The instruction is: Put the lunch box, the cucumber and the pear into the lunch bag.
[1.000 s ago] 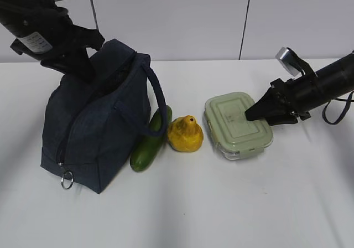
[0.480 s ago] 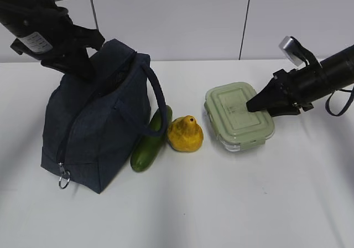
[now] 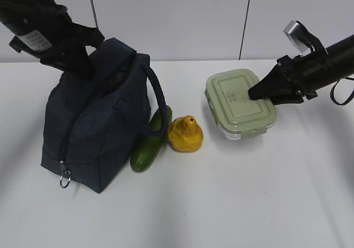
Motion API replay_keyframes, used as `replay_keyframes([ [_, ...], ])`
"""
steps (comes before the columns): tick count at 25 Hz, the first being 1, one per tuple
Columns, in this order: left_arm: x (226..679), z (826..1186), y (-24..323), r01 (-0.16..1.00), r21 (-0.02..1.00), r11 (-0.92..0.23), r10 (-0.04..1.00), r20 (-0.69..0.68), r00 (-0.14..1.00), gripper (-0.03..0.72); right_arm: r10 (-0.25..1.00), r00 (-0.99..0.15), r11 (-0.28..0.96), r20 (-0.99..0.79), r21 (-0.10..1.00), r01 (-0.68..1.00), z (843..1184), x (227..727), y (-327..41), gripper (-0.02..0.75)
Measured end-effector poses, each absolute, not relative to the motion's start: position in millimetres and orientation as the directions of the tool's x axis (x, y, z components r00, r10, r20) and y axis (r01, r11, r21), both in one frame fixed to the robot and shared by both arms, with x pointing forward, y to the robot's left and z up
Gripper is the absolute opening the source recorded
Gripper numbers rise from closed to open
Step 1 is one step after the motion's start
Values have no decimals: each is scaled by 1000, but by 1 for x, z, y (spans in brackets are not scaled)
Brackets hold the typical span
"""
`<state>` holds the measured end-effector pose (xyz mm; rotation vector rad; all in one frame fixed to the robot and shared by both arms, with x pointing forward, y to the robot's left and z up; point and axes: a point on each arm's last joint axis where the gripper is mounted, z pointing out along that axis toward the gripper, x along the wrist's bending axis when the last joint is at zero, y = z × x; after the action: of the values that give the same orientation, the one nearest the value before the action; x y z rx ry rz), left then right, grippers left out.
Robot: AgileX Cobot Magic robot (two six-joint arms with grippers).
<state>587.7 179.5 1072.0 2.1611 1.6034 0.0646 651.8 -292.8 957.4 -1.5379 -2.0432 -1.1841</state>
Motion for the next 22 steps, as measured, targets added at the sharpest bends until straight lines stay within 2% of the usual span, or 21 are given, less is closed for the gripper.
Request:
replay_keyframes([
  [7,588,1078,191,897,388,-214,954,-114,277,0,638,-355,65,683,411,909,960,651,-293,335],
  [16,592,1093,194,883,433,-183,968,-77,238,0,640,-348,59,685,408,911,960,651,-293,335],
  [22,587,1100,174,848,458,-267,961,62,269,0,639,-348,59,686,407,912,960,651,-293,335],
])
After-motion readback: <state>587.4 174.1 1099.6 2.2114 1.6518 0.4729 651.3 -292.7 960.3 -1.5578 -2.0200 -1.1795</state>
